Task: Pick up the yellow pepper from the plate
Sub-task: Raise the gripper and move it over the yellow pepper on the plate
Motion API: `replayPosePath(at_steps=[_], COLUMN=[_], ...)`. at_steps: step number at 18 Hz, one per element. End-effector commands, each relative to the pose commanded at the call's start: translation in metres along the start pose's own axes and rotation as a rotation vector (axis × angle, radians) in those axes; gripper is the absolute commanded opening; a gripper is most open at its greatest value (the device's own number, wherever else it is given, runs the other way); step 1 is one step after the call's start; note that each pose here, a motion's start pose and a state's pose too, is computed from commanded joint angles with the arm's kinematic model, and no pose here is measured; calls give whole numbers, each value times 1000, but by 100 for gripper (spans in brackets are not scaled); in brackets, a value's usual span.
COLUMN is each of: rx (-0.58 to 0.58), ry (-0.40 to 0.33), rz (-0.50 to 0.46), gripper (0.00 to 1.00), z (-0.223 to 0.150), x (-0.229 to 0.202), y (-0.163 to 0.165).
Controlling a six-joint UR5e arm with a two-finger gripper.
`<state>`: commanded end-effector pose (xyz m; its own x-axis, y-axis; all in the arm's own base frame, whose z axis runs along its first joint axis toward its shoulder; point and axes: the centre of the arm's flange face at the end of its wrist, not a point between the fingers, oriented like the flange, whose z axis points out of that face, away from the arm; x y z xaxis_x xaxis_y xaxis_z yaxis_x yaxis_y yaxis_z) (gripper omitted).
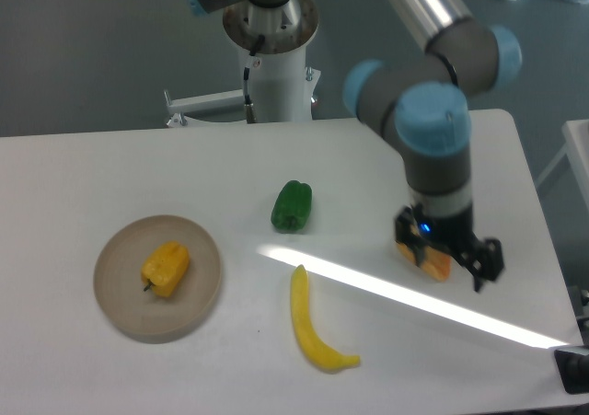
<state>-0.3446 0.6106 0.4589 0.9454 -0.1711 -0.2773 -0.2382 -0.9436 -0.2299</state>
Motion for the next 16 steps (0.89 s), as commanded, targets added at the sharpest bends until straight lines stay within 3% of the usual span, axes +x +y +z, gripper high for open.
replayPosePath(at_steps=[6,12,16], rx=[61,24,29], ry=[115,216,279], rz=[-185,-219,-229], gripper=[100,100,100], z=[-21,2,20], x=[86,189,220], y=[-14,-50,-56])
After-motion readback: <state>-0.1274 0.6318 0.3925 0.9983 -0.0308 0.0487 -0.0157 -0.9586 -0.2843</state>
